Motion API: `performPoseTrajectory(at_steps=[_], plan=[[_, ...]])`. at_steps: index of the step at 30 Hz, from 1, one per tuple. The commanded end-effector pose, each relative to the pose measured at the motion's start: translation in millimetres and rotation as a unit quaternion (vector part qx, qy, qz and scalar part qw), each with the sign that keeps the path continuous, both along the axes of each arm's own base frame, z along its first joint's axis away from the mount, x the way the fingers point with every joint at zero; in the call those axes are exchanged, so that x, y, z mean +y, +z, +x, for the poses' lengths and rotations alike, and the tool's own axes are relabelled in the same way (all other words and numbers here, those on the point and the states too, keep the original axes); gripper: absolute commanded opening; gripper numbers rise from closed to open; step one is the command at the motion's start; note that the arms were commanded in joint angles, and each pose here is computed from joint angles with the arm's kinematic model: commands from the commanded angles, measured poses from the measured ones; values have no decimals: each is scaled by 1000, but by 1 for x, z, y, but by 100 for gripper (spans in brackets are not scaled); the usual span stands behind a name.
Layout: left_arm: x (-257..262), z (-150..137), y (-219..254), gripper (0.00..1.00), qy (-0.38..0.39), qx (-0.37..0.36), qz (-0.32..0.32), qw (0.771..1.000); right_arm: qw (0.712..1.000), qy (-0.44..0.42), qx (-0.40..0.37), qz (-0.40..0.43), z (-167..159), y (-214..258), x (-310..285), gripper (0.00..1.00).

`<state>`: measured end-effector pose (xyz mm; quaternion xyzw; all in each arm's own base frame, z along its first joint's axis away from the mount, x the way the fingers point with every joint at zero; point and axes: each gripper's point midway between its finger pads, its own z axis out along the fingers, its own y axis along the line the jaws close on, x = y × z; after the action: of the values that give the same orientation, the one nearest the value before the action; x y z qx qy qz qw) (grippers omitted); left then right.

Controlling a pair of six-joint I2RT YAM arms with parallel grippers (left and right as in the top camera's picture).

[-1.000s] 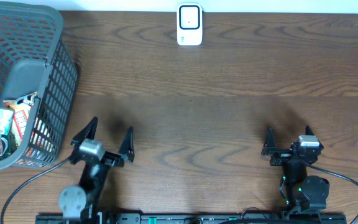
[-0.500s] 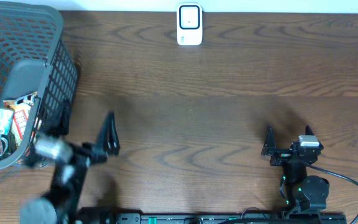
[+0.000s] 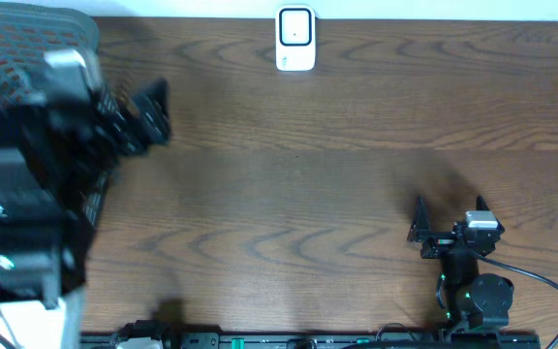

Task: Scan the item barcode
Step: 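Reach into the basket and grasp the yellow snack bag with the left gripper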

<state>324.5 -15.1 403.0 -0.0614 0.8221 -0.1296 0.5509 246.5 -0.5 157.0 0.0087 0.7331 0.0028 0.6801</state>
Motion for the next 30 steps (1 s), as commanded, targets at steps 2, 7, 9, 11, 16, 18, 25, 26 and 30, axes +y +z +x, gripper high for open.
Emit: performPoseTrajectory(at_steps=[2,7,9,11,16,18,25,26,30], plan=[[80,9,35,98,160,48,35,985,1000,-4,0,-4,0,-1,-2,99],[169,7,33,98,291,116,48,948,1000,-4,0,-4,0,-1,-2,99],[200,6,18,98,313,144,63,937,1000,-4,0,-4,0,-1,-2,99],[227,3,-3,98,336,176,58,923,1000,-4,1,-4,0,-1,-2,99],[271,-12,-66,98,410,259,-29,874,1000,-4,0,-4,0,-1,-2,99],[283,-19,-88,98,437,288,-65,850,1000,-4,0,-4,0,-1,-2,99],[280,-24,-158,98,407,409,-109,809,1000,-4,0,-4,0,-1,-2,99],[277,-21,-168,98,394,426,-113,806,1000,-4,0,-4,0,-1,-2,99],[263,-5,-203,98,331,479,-97,807,1000,-4,0,-4,0,-1,-2,99]])
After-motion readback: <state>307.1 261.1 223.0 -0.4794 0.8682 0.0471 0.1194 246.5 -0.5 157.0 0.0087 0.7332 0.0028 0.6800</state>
